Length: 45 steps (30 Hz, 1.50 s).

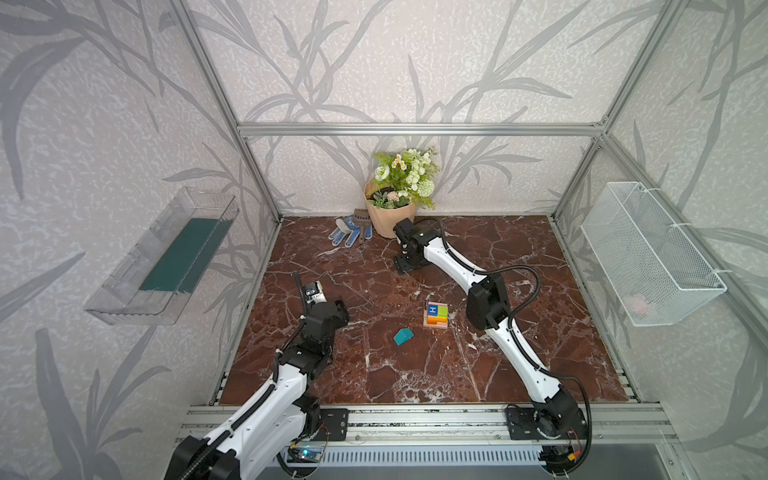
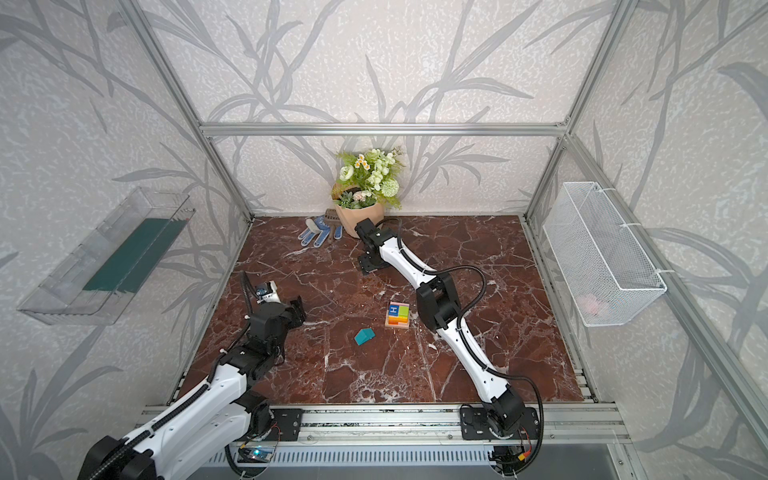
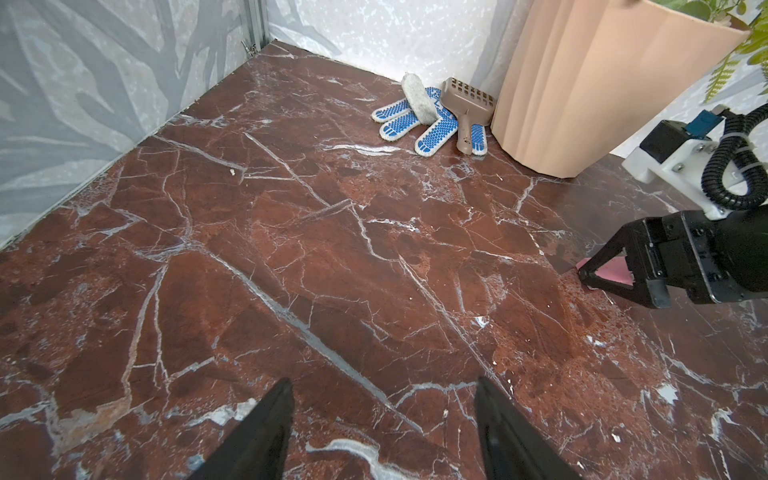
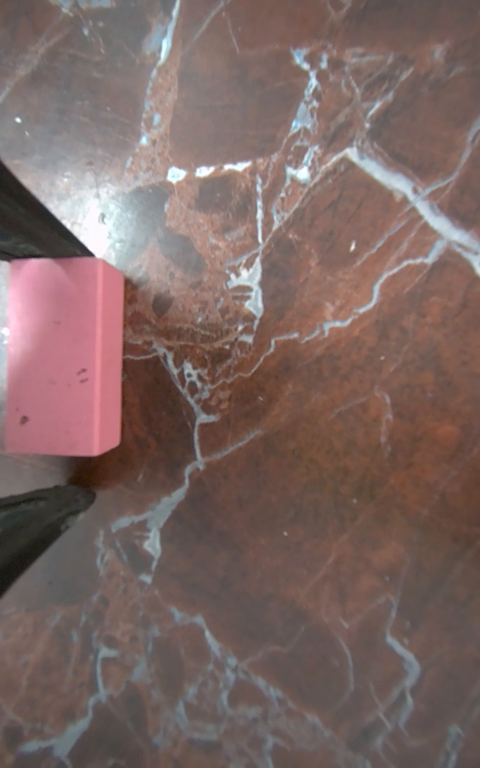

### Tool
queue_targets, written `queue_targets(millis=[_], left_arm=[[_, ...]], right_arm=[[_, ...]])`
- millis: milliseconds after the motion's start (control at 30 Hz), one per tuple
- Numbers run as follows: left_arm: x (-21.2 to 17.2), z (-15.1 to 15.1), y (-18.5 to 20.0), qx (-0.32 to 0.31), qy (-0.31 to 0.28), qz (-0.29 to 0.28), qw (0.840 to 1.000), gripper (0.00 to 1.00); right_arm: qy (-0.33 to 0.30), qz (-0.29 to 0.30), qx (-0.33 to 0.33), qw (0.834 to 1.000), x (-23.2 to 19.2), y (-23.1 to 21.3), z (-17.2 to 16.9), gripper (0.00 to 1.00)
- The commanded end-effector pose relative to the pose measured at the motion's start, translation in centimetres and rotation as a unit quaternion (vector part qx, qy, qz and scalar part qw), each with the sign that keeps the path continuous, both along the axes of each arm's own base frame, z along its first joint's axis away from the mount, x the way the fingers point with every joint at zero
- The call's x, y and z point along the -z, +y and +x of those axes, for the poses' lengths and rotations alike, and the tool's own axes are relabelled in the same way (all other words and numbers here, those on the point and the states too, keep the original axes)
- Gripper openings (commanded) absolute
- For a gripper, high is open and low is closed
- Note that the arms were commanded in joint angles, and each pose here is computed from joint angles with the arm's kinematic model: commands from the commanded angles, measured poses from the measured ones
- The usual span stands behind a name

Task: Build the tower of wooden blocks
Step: 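Lower the right gripper and close it across the pink bar, then lift the pink bar and carry it over the block stack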

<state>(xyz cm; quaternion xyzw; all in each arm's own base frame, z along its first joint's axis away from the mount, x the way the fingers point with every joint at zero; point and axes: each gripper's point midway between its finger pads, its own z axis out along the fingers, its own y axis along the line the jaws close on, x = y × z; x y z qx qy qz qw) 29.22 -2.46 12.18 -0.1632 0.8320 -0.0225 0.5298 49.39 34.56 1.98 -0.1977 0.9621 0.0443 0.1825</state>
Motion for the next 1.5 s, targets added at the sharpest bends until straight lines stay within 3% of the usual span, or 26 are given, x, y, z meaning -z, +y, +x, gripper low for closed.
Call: queue_targets(millis=[0,133,367,633,933,1100,1467], left_arm=[[0.1,0.0,0.2,-0.001,-0.002,0.004,1.0,0.69],[0.0,0.0,0.2,-0.001,-0.003,0.003,1.0,0.69],[0.0,0.0,0.2,-0.001,-0.004,0.003,1.0,0.69],[0.1,0.0,0.1,0.001,-0.003,0.002,1.0,0.69],[0.1,0.0,0.1,0.003,-0.003,0.002,1.0,0.69],[0.0,-0.1,0.1,0.004,-0.007,0.001,1.0,0.69],[0.0,-0.2,-0.1,0.007,-0.007,0.0,1.0,0.67]], right_arm=[[0.044,-0.041,-0.019,0.998,3.4,-1.5,-1.5,0.77],[0.043,-0.042,-0.018,0.998,3.5,-1.6,-1.4,0.71],[0.049,-0.041,-0.006,0.998,3.2,-1.7,-1.7,0.51],[0.049,-0.017,0.011,0.999,-0.9,-1.6,-2.6,0.38],[0.009,-0.018,0.04,0.999,-8.2,-3.1,-4.1,0.29],[-0.016,0.011,0.065,0.998,-11.6,-4.3,-5.8,0.26],[-0.064,0.079,0.165,0.981,-13.6,-8.6,-12.4,0.22]])
